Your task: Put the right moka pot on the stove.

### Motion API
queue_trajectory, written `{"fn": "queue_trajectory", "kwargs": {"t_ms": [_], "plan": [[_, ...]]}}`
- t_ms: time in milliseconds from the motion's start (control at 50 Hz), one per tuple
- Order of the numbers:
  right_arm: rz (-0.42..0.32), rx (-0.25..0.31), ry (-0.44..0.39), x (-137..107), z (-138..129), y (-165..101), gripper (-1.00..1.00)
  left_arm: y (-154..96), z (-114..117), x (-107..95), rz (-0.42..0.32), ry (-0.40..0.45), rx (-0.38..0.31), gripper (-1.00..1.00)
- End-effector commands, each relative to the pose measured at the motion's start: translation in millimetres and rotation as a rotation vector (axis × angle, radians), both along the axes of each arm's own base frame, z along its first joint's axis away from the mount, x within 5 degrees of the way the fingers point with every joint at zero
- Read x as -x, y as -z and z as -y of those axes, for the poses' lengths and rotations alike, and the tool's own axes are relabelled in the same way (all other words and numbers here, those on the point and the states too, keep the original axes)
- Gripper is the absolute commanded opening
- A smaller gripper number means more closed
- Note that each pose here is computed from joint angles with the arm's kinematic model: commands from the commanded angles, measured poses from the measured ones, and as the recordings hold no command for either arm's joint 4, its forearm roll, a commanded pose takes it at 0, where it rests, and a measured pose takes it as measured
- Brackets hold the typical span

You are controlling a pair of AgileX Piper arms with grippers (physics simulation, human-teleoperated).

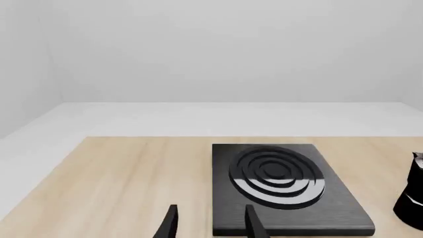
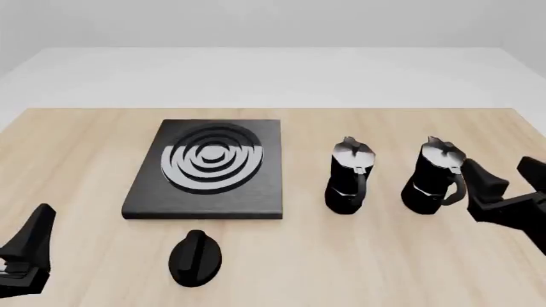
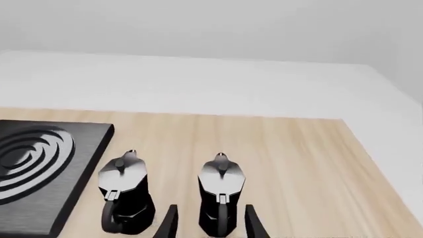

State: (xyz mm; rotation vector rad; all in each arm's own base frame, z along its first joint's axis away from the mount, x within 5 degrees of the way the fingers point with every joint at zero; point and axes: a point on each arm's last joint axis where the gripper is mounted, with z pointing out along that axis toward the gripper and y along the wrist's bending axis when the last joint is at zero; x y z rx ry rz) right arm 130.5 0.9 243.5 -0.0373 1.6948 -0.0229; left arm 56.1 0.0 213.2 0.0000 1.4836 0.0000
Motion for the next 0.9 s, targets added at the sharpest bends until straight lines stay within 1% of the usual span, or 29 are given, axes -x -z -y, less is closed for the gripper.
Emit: {"fn": "queue_trajectory", "kwargs": {"t_ms": [20, 220, 520, 900], "plan": [[-0.058, 0.002, 0.010, -21.6, 1.4, 10.1, 1.00, 0.0, 0.0, 0.0, 0.000, 0.000, 0.000, 1.00], [-0.095, 0.009, 0.017, -32.8, 2.8, 26.1, 1.00, 0.0, 0.0, 0.0, 0.000, 0.000, 0.000, 1.00], [-0.139, -0.002, 0.032, -36.8, 5.0, 53.8, 1.00, 0.0, 0.0, 0.0, 0.000, 0.000, 0.000, 1.00], [-0.153, -0.014, 0.037, -45.6, 5.8, 68.7, 1.00, 0.0, 0.0, 0.0, 0.000, 0.000, 0.000, 1.00]]}}
